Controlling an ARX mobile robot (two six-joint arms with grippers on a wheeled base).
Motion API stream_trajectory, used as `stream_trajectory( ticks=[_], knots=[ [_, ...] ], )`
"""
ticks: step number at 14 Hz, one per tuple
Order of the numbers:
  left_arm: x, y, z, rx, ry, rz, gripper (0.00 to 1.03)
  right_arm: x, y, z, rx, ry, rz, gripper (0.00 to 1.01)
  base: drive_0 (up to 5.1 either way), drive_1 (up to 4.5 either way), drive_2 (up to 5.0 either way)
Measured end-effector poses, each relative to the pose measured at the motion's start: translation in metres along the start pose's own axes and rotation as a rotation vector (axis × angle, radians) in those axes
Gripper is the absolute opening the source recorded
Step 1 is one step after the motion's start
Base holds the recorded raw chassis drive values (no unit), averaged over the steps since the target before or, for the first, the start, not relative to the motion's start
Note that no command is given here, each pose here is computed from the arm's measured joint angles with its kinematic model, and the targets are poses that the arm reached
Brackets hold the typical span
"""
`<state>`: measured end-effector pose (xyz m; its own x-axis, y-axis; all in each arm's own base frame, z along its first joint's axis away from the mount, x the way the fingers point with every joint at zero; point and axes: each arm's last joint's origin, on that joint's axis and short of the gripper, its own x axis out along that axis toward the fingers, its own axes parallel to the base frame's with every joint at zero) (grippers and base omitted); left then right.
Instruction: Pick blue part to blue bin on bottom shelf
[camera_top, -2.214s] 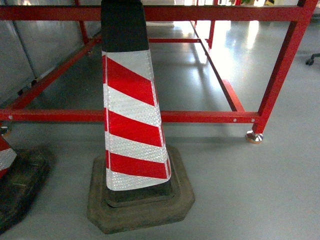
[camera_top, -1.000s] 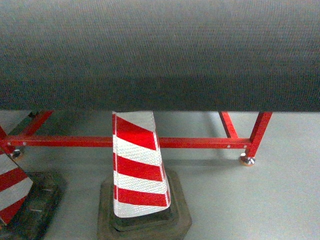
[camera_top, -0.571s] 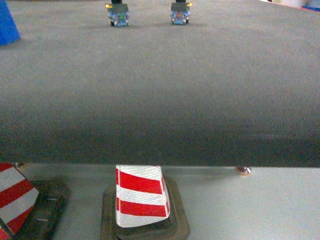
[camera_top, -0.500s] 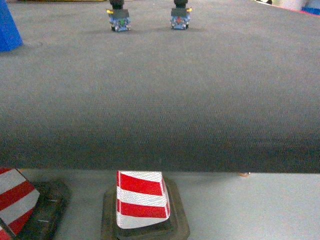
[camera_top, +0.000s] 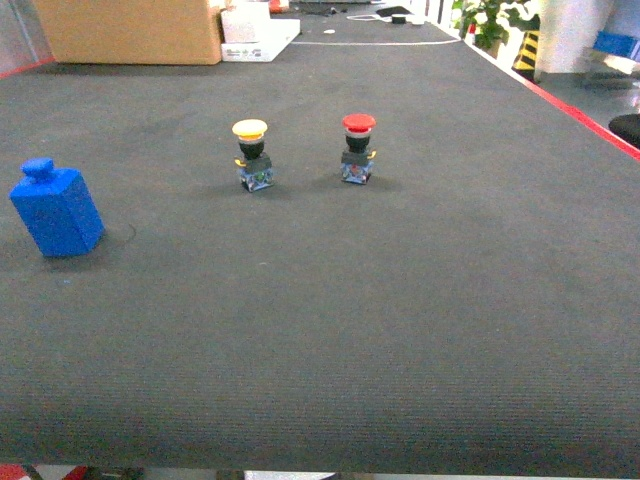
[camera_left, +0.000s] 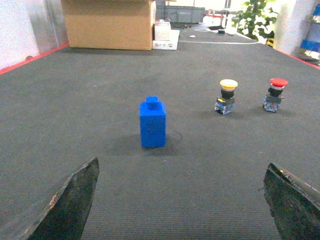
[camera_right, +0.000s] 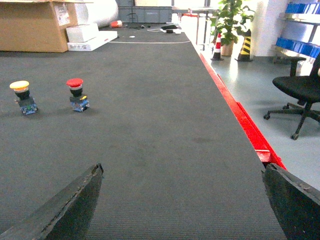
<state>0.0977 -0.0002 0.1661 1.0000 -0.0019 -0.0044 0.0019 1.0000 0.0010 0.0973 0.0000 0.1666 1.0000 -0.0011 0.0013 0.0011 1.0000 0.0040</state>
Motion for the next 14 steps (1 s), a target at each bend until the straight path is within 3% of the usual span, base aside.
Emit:
stream_trajectory(
  ticks=[14],
  knots=[
    [0.0, 0.0, 0.0001, 0.0, -0.001, 0.001, 0.98, 0.0, 0.0, 0.0, -0.001, 0.0, 0.001, 0.98, 0.0, 0.0, 0.0]
  ],
)
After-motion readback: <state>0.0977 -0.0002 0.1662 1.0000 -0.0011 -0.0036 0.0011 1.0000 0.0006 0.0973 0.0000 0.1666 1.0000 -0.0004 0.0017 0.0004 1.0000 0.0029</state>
